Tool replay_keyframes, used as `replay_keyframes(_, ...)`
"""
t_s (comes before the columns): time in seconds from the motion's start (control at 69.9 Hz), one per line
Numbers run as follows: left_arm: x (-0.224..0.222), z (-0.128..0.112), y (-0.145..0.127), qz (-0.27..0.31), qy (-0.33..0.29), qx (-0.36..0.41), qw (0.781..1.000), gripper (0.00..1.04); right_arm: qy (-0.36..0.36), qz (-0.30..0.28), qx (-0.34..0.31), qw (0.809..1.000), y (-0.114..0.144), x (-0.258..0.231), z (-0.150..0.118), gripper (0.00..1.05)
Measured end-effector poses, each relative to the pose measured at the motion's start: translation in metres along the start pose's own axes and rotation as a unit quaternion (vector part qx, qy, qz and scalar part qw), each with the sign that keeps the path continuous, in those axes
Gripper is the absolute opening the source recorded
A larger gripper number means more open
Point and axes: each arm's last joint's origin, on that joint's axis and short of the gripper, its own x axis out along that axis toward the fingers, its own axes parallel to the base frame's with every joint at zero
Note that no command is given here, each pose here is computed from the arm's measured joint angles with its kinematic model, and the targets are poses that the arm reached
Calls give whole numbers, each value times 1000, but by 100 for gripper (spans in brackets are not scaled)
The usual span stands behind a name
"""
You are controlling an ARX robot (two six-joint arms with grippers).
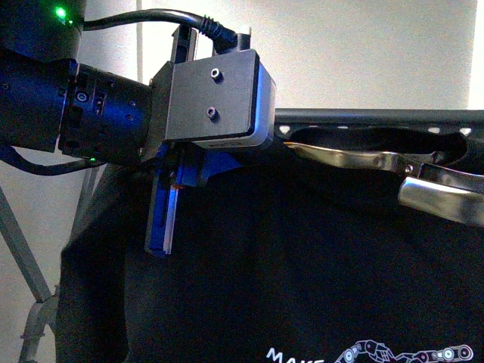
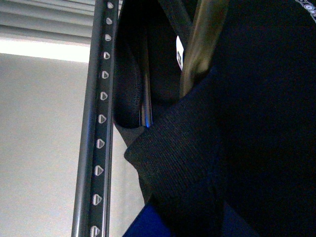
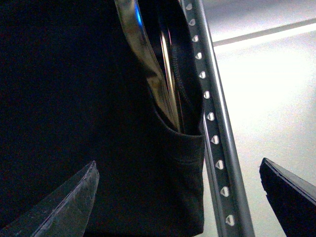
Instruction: Hang clothes on hanger
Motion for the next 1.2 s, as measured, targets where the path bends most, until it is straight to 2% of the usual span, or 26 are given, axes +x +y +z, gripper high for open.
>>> replay_keyframes(0.229,0,0,0,0,0,0,1000,4,23,40,-27,999,-12,30,-9,97)
replay_keyframes(0.443,0,0,0,0,0,1,1000,5,48,76,-19,996,-10,64,-24,97)
replay_keyframes(0.744,0,0,0,0,0,1,1000,4,58,92,-1,994,-18,77,-31,97)
replay_keyframes(1.073,0,0,0,0,0,2,1000,4,61,102,2,993,-23,75,-30,55)
replay_keyframes(1.202,0,0,0,0,0,2,1000,4,69,100,1,993,-22,71,-35,26)
